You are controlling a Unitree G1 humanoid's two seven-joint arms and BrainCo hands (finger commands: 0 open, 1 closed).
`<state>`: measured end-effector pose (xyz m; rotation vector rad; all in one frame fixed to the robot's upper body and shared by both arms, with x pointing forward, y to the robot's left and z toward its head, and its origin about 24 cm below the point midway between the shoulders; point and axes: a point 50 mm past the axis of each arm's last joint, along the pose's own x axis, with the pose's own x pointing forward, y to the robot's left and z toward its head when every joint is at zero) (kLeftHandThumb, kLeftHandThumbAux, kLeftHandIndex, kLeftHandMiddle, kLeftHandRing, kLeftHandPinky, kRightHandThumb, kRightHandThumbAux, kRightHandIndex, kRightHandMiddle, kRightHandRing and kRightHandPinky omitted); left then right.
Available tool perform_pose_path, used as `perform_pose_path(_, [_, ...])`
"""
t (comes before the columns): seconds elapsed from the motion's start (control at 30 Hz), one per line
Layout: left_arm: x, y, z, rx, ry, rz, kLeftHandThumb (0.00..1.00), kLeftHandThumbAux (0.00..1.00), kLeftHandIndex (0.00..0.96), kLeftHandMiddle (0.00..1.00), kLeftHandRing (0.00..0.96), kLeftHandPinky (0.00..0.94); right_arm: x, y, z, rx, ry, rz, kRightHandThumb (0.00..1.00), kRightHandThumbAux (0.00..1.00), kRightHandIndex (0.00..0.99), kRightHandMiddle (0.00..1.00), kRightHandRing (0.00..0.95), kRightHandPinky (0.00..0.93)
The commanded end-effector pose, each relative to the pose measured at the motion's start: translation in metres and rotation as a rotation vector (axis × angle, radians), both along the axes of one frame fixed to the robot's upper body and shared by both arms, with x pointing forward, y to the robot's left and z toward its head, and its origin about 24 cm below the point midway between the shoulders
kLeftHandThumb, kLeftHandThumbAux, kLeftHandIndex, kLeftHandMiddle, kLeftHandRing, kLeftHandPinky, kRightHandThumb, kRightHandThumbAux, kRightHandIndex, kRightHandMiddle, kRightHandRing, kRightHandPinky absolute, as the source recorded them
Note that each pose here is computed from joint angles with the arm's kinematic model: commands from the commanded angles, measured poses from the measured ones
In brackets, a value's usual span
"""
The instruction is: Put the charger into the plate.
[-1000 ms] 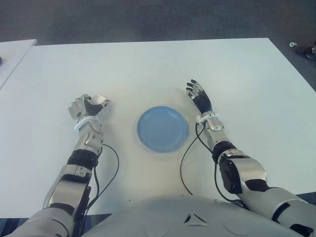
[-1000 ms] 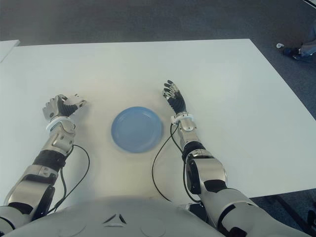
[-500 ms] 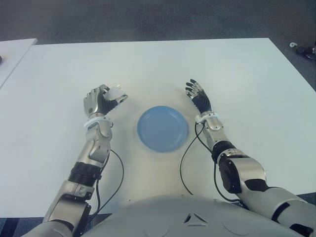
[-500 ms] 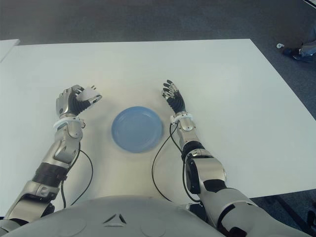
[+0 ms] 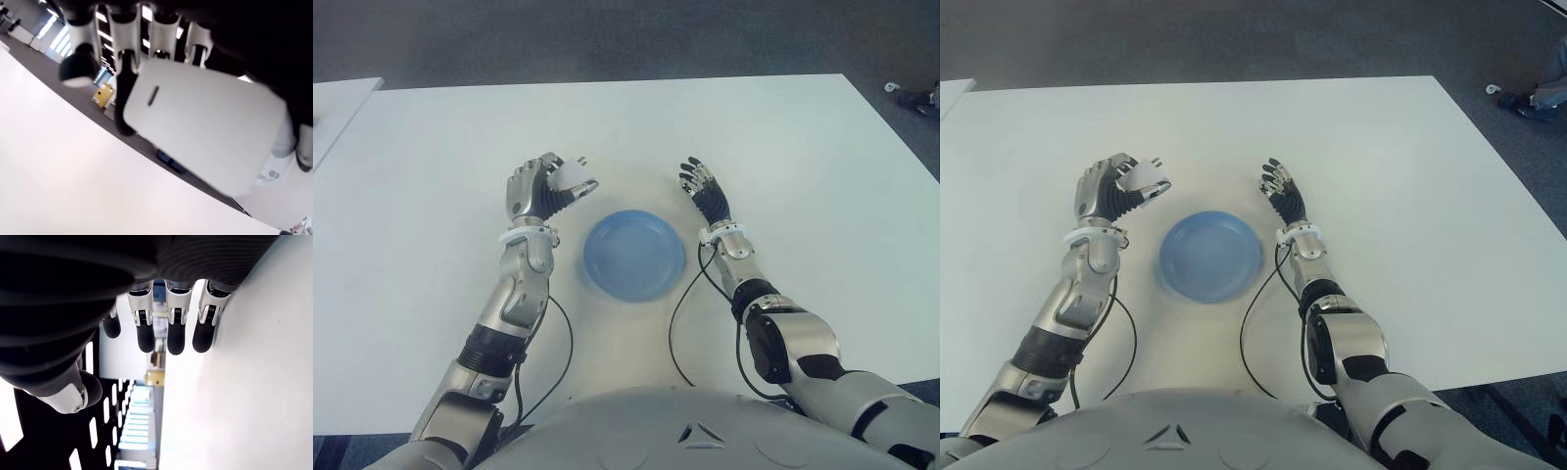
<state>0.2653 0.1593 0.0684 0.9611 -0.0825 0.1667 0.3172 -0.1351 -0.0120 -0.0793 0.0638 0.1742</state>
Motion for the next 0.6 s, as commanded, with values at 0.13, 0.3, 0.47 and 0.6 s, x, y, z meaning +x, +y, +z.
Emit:
perform_pose_path(0.13, [-0.007,-0.025,-0.005,0.012,0.028,-0.139,0.853,0.667,0.400,0.542,0.837,0.833,-0.024,0.002,-0.037,-0.012,0.208,-0.005,0.067,0.571,0.027,0.152,0.139,0.122])
perform_pose_path(0.3, [-0.010,-0.032,-0.006,0.015,0.038,-0.192,0.853,0.666,0.401,0.544,0.839,0.840,-0.023,0.003,-0.037,-0.009,0.209,-0.005,0.068,0.578,0.026,0.150,0.139,0.124])
perform_pose_path(0.47, [-0.015,-0.044,-0.006,0.026,0.056,-0.254,0.853,0.667,0.400,0.544,0.839,0.845,-0.023,0.003,-0.036,-0.008,0.208,0.000,0.066,0.578,0.022,0.144,0.134,0.122])
perform_pose_path(0.6, [-0.016,-0.048,-0.007,0.026,0.069,-0.284,0.853,0.667,0.400,0.544,0.839,0.846,-0.023,0.004,-0.036,-0.008,0.206,0.002,0.063,0.575,0.020,0.139,0.131,0.119])
